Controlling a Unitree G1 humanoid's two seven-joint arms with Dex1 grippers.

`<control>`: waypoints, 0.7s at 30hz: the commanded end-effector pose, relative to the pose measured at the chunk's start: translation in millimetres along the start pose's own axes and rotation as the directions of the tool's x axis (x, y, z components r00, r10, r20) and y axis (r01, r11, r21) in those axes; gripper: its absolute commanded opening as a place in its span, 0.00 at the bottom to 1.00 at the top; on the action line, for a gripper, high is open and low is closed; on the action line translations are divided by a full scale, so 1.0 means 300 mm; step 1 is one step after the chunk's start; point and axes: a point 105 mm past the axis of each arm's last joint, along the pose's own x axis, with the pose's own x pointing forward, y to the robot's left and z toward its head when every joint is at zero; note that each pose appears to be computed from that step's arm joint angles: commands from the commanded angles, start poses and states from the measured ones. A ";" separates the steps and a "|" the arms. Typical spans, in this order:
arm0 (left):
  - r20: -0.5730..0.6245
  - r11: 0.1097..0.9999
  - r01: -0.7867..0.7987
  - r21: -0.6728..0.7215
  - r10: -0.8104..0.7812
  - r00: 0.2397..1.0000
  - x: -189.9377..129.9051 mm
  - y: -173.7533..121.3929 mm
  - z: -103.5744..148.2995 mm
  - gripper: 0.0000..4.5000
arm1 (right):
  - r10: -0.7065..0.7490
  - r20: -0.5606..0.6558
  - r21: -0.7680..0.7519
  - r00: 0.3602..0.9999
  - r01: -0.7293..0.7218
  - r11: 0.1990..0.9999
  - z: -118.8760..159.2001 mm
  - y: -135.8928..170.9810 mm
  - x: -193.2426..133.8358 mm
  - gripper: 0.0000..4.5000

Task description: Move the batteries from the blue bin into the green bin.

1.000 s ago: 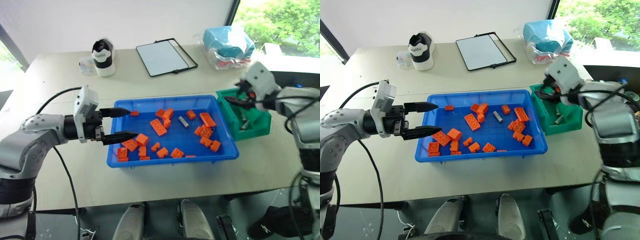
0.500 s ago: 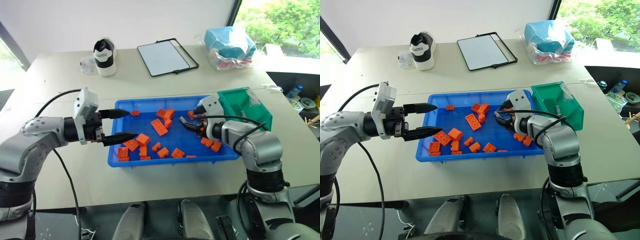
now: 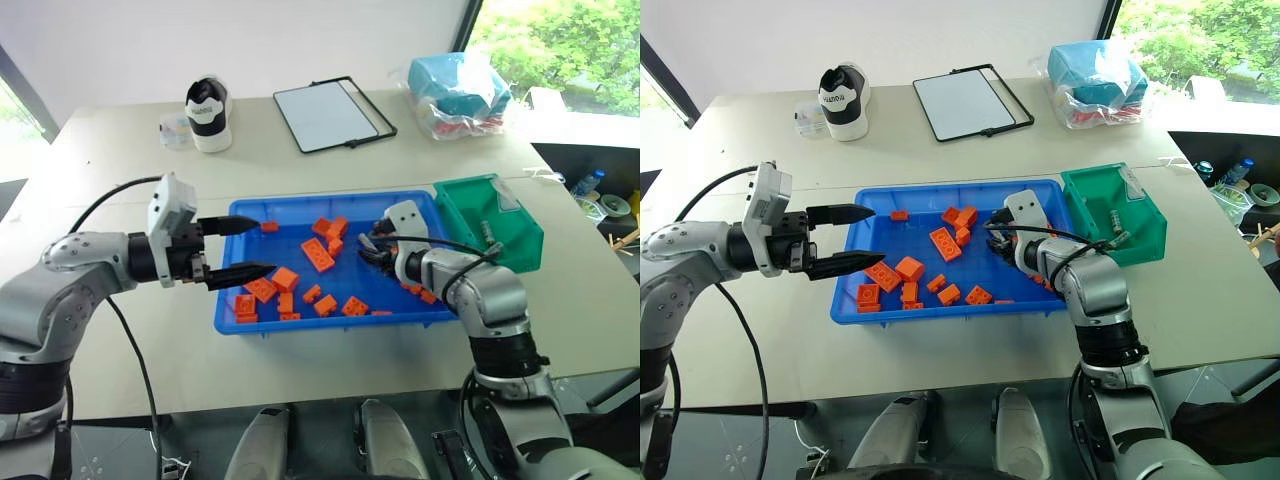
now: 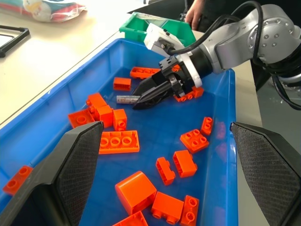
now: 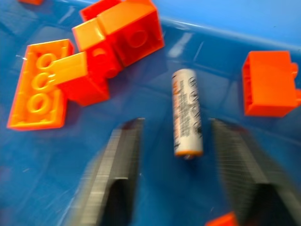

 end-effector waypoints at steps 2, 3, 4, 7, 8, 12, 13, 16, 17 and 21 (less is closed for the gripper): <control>0.029 0.999 0.002 0.053 -0.004 1.000 -0.004 -0.004 0.042 1.00 | 0.042 0.036 -0.020 0.998 -0.041 0.999 0.036 0.028 -0.028 0.01; 0.029 0.999 0.002 0.053 -0.004 1.000 -0.004 -0.004 0.041 1.00 | 0.051 0.044 -0.023 0.998 -0.050 0.998 0.045 0.033 -0.039 0.01; 0.029 0.999 0.003 0.053 -0.005 1.000 -0.003 -0.004 0.040 1.00 | 0.065 0.059 -0.030 0.996 -0.063 0.998 0.062 0.039 -0.057 0.01; 0.033 0.999 0.005 0.053 -0.007 0.999 0.003 -0.003 0.039 1.00 | 0.111 0.151 -0.057 0.982 -0.103 0.993 0.180 0.054 -0.159 0.01; 0.034 0.999 0.006 0.052 -0.008 0.999 0.004 -0.003 0.039 1.00 | 0.108 0.203 -0.064 0.973 -0.097 0.993 0.243 0.038 -0.211 0.01; 0.034 0.999 0.012 0.049 -0.014 0.999 0.003 -0.006 0.029 1.00 | -0.130 0.269 -0.123 0.954 0.167 0.978 0.359 -0.184 -0.397 0.01; 0.034 0.999 0.013 0.049 -0.015 0.999 0.003 -0.005 0.027 1.00 | -0.153 0.257 -0.132 0.954 0.192 0.973 0.353 -0.207 -0.408 0.01; 0.035 0.999 0.016 0.051 -0.018 0.999 0.005 -0.002 0.025 1.00 | -0.279 0.196 -0.120 0.940 0.305 0.945 0.296 -0.316 -0.443 0.01; 0.035 0.999 0.017 0.052 -0.019 0.999 0.006 -0.001 0.024 1.00 | -0.307 0.179 -0.129 0.935 0.332 0.935 0.278 -0.336 -0.447 0.01; 0.043 0.998 0.023 0.058 -0.025 0.999 0.016 0.002 0.030 1.00 | -0.374 0.148 -0.084 0.915 0.389 0.918 0.210 -0.377 -0.433 0.13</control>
